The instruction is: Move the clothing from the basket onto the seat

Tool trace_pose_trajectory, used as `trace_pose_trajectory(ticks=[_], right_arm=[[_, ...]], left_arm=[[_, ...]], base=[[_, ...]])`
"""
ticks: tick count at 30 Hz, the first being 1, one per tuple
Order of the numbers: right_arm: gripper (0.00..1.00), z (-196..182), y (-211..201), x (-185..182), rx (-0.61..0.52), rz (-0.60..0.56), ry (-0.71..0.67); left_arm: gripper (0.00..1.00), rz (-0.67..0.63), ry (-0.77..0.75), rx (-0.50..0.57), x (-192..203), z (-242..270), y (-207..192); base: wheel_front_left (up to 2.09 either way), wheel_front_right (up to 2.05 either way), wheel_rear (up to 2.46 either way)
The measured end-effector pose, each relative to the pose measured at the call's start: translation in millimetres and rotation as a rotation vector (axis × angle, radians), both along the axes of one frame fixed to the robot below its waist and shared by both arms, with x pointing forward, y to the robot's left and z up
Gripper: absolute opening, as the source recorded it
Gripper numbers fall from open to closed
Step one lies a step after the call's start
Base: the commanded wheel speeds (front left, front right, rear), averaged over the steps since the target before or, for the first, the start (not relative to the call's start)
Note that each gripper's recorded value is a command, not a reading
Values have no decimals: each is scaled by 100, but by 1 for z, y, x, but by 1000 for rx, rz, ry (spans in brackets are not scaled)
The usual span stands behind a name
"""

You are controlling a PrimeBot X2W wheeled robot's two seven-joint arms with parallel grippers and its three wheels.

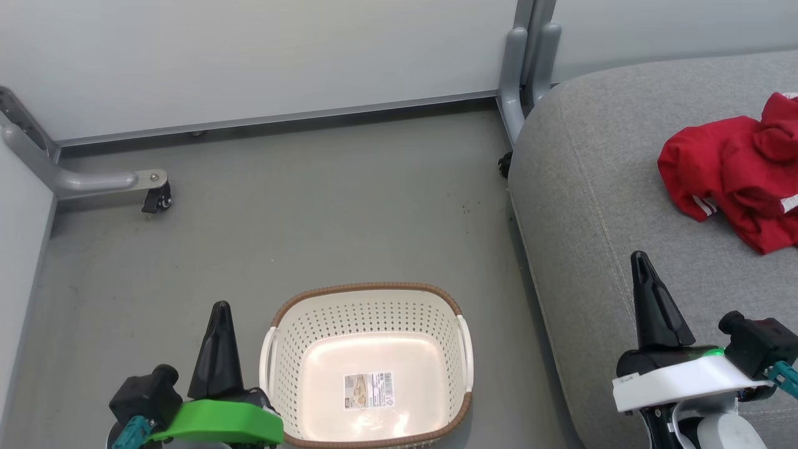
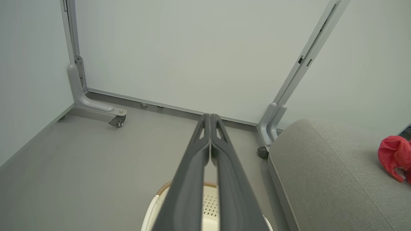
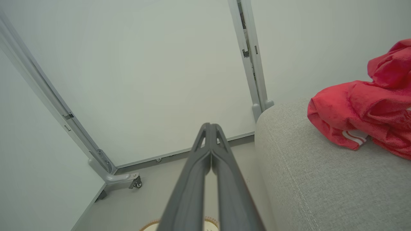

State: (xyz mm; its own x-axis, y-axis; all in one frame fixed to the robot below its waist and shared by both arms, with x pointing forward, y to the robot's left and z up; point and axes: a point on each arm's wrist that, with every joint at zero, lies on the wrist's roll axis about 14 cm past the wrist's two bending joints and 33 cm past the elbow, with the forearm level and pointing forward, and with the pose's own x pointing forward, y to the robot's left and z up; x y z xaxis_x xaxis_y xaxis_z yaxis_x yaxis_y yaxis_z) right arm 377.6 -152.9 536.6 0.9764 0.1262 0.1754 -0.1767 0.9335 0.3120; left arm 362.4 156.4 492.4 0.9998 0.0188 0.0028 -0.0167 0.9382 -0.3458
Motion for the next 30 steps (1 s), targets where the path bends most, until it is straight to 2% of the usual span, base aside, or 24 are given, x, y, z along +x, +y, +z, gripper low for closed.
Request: trace_pose_trajectory(ticks=[10, 30], right_arm=[[0, -11, -9, 2, 181, -14, 71], [0, -22, -23, 6, 460, -34, 152]], left_arm=[[0, 16, 57, -184, 0, -12, 9], [0, 30, 90, -461, 7, -15, 19]], base=[[0, 0, 0], [0, 0, 0]])
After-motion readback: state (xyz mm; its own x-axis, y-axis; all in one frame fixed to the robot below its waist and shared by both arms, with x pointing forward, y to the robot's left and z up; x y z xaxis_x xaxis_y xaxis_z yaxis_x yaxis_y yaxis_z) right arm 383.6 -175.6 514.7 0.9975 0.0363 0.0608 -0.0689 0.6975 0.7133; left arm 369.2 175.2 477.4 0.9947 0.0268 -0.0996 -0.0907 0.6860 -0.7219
